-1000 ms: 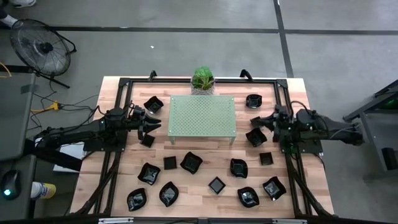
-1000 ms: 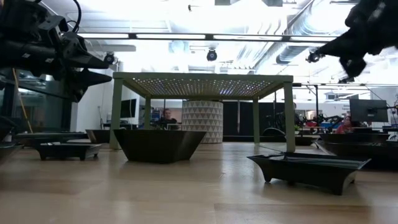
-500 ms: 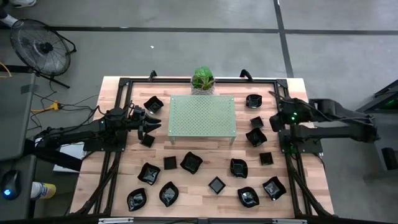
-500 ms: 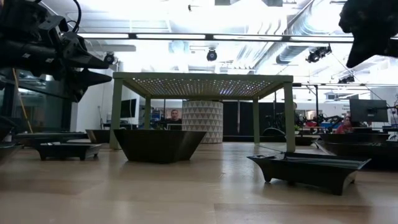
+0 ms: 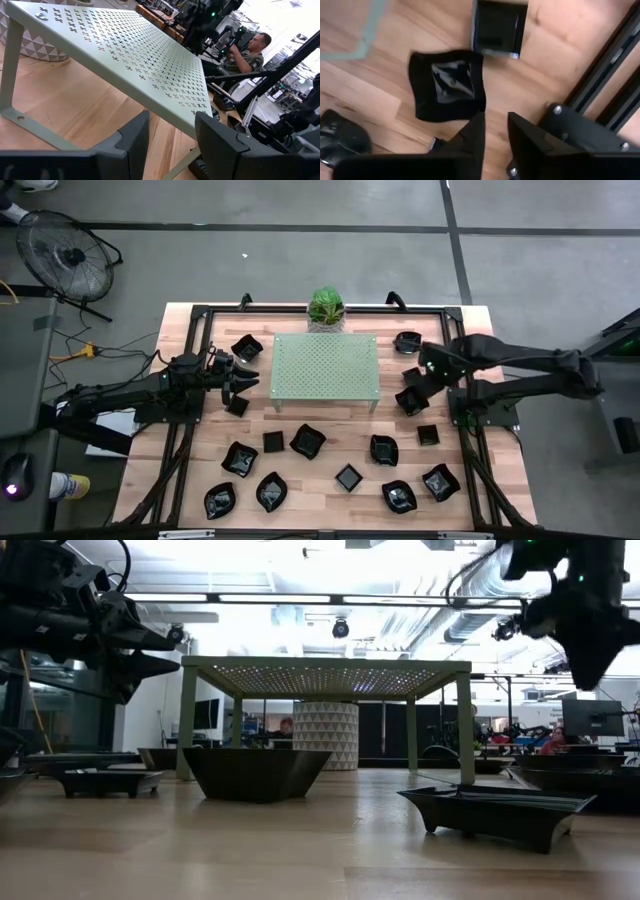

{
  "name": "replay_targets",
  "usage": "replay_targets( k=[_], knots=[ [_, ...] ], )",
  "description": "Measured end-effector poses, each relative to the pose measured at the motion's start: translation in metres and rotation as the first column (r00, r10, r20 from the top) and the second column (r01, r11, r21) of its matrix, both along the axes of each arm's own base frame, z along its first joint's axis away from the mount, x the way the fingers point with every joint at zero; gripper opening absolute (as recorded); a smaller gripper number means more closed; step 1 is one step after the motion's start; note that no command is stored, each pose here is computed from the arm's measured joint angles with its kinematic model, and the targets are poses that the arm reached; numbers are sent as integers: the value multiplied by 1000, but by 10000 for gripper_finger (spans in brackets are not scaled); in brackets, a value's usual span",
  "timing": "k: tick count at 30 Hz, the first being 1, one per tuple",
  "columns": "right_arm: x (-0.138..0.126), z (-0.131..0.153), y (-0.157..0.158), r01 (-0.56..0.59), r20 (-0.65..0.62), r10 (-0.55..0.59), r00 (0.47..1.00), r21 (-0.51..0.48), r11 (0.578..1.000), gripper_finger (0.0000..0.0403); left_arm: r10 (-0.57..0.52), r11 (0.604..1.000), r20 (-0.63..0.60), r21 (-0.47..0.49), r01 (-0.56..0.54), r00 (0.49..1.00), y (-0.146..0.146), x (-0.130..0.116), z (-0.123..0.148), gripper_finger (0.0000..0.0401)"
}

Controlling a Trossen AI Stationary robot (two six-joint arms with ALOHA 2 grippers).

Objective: Pick & Place Mini shaped plates
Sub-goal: Put the black distorted square plate on the shelf

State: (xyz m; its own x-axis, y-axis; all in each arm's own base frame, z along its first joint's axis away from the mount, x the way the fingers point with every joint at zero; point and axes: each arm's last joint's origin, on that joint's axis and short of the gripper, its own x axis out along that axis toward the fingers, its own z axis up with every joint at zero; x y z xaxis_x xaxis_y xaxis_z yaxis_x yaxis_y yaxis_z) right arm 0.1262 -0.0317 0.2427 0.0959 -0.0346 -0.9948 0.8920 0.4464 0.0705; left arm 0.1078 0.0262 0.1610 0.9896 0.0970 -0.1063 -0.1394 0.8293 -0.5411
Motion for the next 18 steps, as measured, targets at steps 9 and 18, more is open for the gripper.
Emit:
replay_targets(
  k=[9,18],
  knots=[
    [10,-43,1,-58,68,51,996,102,993,147,-3,1000,0,0,3,1000,0,0,0,156],
    [15,-65,-4,-48,-45,48,998,13,999,149,-3,1000,0,0,3,1000,0,0,0,156]
  ],
)
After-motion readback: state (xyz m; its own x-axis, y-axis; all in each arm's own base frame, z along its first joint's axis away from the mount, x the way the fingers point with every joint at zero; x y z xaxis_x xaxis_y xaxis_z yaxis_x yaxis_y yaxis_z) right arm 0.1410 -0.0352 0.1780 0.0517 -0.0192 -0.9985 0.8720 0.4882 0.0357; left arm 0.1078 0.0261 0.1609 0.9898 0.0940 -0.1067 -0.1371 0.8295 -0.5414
